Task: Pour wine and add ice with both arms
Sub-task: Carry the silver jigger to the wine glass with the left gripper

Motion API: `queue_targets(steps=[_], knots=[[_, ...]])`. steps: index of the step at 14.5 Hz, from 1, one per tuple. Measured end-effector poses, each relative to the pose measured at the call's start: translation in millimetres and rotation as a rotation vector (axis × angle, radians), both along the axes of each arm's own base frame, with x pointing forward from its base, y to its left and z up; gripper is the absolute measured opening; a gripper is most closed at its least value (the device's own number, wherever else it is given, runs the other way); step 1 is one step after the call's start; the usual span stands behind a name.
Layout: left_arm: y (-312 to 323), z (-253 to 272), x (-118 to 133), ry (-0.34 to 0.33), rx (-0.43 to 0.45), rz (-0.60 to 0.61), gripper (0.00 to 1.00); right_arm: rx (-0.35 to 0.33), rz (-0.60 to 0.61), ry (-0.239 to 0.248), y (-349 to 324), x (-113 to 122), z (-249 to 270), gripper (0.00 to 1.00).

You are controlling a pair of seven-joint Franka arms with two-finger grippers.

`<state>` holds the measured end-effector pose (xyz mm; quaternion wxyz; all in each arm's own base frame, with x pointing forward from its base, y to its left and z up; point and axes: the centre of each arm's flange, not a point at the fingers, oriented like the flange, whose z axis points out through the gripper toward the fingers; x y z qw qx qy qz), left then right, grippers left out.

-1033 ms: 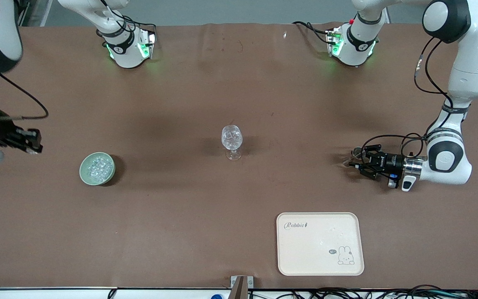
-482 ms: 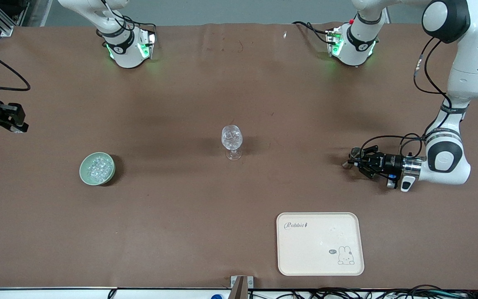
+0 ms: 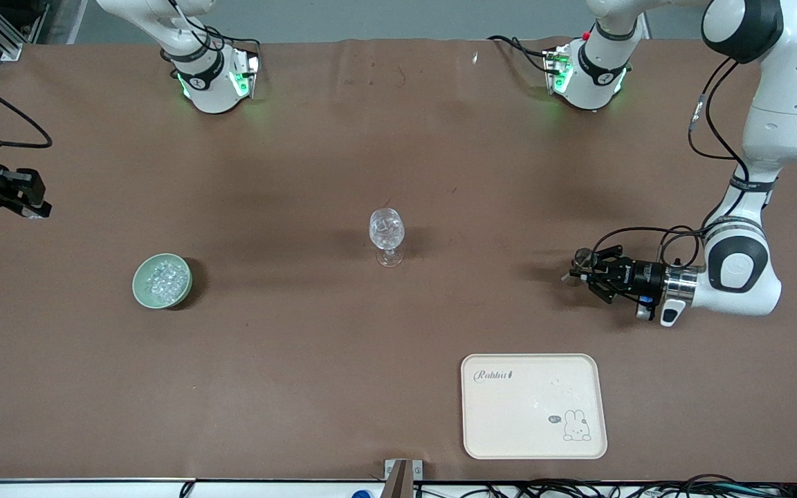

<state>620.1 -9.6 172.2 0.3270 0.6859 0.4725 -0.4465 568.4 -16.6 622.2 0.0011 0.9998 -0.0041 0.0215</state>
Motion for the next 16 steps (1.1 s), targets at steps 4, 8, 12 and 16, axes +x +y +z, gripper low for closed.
queue_targets(steps=[4,8,12,16], knots=[[-44.1,58.9,14.8,0.034,0.045,0.024,0.21,0.0,0.021,-0.003,-3.0,-4.1,4.5,0.28],[-108.6,100.1,20.5,0.049,0.103,0.041,0.21,-0.001,0.053,0.009,-8.4,-8.7,6.8,0.28],[-183.7,134.2,13.9,0.057,0.188,0.052,0.21,0.003,0.054,0.04,-7.7,-12.4,4.5,0.28],[-239.8,162.6,-0.1,0.08,0.243,0.066,0.21,0.003,0.054,0.047,-7.9,-13.3,4.2,0.28]])
